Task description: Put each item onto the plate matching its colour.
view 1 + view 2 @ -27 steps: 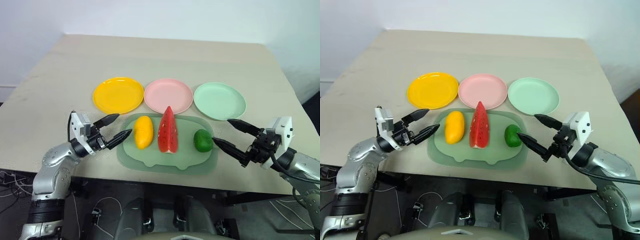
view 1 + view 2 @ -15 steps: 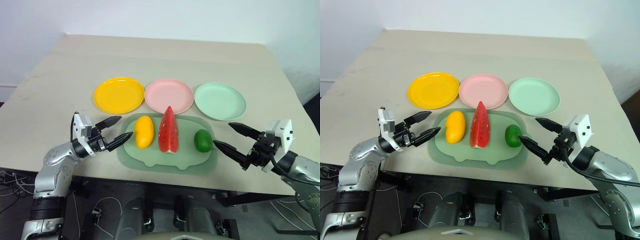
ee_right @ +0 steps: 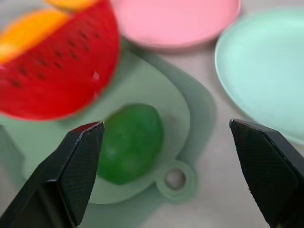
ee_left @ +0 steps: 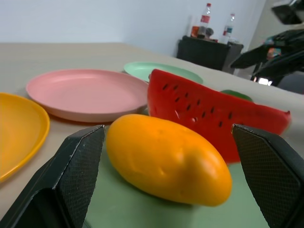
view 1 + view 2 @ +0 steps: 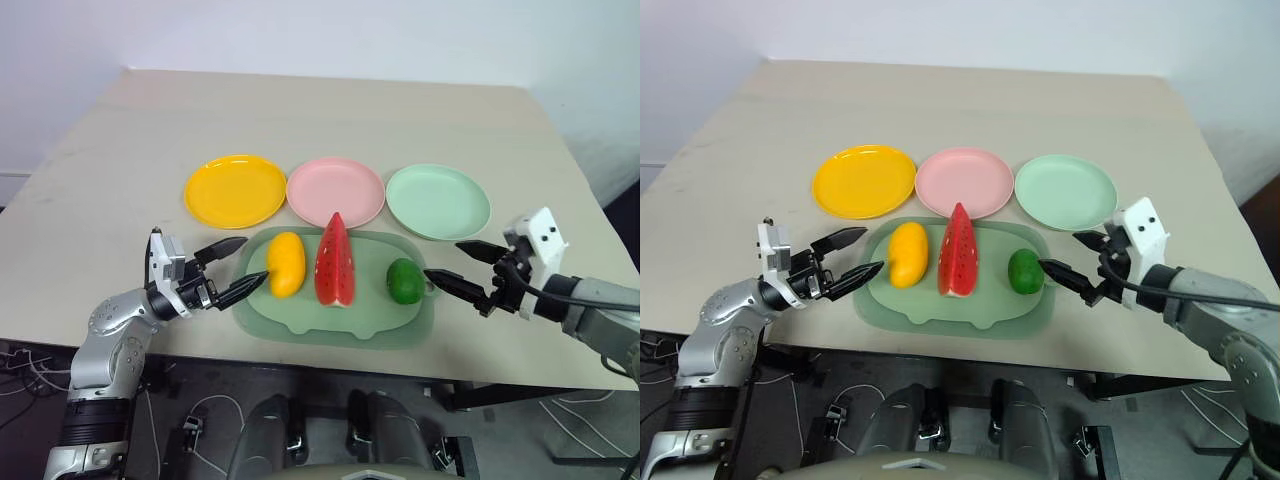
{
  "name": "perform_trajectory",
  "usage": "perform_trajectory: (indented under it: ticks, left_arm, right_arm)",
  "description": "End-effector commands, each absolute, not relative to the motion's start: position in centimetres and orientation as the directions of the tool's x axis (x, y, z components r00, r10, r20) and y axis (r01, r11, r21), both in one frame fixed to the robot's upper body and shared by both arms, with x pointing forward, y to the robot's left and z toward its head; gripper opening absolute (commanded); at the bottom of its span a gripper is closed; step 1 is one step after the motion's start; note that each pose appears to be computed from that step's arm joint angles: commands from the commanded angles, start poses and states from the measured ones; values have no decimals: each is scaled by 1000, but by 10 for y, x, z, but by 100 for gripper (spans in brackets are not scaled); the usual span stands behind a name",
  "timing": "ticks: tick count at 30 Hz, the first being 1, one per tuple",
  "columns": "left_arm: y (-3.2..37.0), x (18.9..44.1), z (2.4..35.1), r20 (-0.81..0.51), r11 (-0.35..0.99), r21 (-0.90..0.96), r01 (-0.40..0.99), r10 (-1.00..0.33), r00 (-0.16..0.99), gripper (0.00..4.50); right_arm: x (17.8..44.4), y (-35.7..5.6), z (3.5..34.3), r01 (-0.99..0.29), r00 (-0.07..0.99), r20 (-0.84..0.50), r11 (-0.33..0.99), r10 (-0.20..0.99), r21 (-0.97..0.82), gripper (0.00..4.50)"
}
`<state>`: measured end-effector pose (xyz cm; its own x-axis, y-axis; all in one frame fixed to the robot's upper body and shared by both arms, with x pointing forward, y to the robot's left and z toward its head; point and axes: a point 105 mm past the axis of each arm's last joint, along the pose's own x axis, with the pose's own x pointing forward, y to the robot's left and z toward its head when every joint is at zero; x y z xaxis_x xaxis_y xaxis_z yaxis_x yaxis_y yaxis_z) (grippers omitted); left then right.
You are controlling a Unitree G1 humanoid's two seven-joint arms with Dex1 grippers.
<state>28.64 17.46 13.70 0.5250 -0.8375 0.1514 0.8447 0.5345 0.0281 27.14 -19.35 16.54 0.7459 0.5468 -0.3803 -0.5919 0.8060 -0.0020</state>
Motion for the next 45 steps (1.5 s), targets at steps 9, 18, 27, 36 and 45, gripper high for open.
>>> perform_trajectory:
  ticks: [9,18,27,36,45]
  left_arm:
    - [174,285,141,186,571,62,819,-812,553,449]
    - [170,287,141,186,582,63,811,-805,564,449]
    - [174,291,138,178,595,60,802,-797,577,450]
    - [172,288,146,179,610,70,789,-786,592,450]
    - [165,286,157,181,629,65,775,-771,610,450]
  right_arm:
    - [275,-159,155,-595,645,-463,780,607,192,450]
    - [282,-155,121,-516,612,-592,832,524,203,450]
    - [287,-160,124,-512,635,-592,844,496,158,389]
    - [301,-163,181,-566,728,-395,816,561,114,294]
    - [392,-206,216,-338,919,-207,941,335,24,294]
